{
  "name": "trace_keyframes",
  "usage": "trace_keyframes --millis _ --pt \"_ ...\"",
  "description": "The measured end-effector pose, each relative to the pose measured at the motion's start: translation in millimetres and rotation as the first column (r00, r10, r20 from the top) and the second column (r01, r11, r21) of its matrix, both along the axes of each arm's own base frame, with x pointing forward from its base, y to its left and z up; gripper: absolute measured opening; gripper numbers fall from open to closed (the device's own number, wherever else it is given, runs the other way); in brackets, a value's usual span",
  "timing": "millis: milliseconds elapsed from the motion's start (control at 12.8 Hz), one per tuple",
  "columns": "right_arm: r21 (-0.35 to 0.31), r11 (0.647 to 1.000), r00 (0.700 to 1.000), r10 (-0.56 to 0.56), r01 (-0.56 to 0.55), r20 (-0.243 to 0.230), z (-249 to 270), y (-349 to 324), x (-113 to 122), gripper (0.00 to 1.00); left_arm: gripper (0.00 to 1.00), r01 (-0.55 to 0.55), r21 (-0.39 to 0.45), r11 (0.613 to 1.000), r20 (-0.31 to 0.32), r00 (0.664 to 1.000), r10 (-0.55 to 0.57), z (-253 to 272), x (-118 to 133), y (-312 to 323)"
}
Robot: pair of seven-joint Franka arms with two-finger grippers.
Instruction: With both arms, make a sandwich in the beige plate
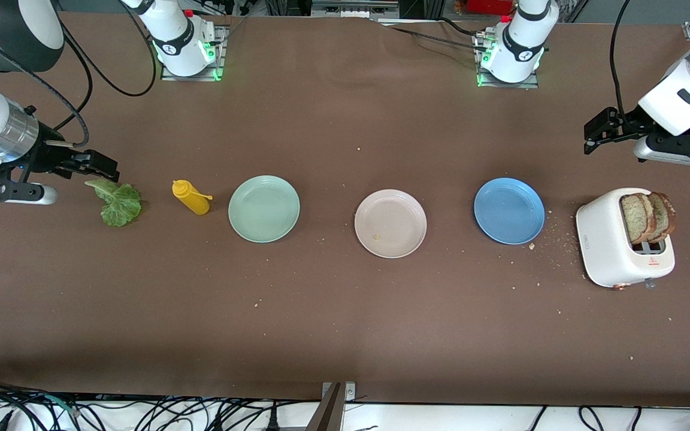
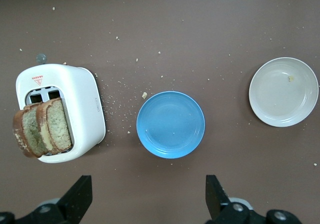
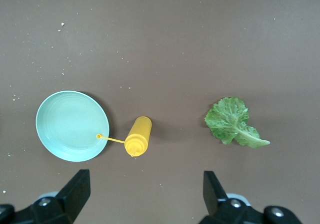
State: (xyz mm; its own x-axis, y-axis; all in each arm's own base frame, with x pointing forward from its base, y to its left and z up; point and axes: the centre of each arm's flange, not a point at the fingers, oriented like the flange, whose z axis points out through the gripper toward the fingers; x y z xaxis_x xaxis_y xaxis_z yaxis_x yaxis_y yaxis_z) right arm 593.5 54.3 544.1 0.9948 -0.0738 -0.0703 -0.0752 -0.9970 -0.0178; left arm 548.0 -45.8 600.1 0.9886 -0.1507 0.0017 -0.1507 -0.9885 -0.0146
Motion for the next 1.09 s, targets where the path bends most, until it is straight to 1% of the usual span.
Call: trace_keyframes --millis 156,624,858,1092 --pt "-0.001 1.0 1.0 0.0 0.0 -0.012 -1.0 -0.1 -1.4 1.0 1.0 0.0 0.0 1.0 0.0 1.0 0.0 0.0 0.0 0.0" --pt "-0.002 1.0 1.0 0.0 0.0 -0.016 -0.2 -0.2 -2.4 1.0 1.0 0.0 0.0 1.0 0.0 1.0 0.0 0.0 0.0 0.0" --pt "-0.004 1.0 0.999 0.001 -0.001 -0.033 1.0 -0.4 -6.1 1.0 1.0 0.0 0.0 1.0 0.0 1.0 0.0 0.0 0.0 0.0" --pt "-0.004 1.0 0.999 0.001 -0.001 -0.034 1.0 -0.4 -6.3 1.0 1.0 0.0 0.0 1.0 0.0 1.0 0.0 0.0 0.0 0.0"
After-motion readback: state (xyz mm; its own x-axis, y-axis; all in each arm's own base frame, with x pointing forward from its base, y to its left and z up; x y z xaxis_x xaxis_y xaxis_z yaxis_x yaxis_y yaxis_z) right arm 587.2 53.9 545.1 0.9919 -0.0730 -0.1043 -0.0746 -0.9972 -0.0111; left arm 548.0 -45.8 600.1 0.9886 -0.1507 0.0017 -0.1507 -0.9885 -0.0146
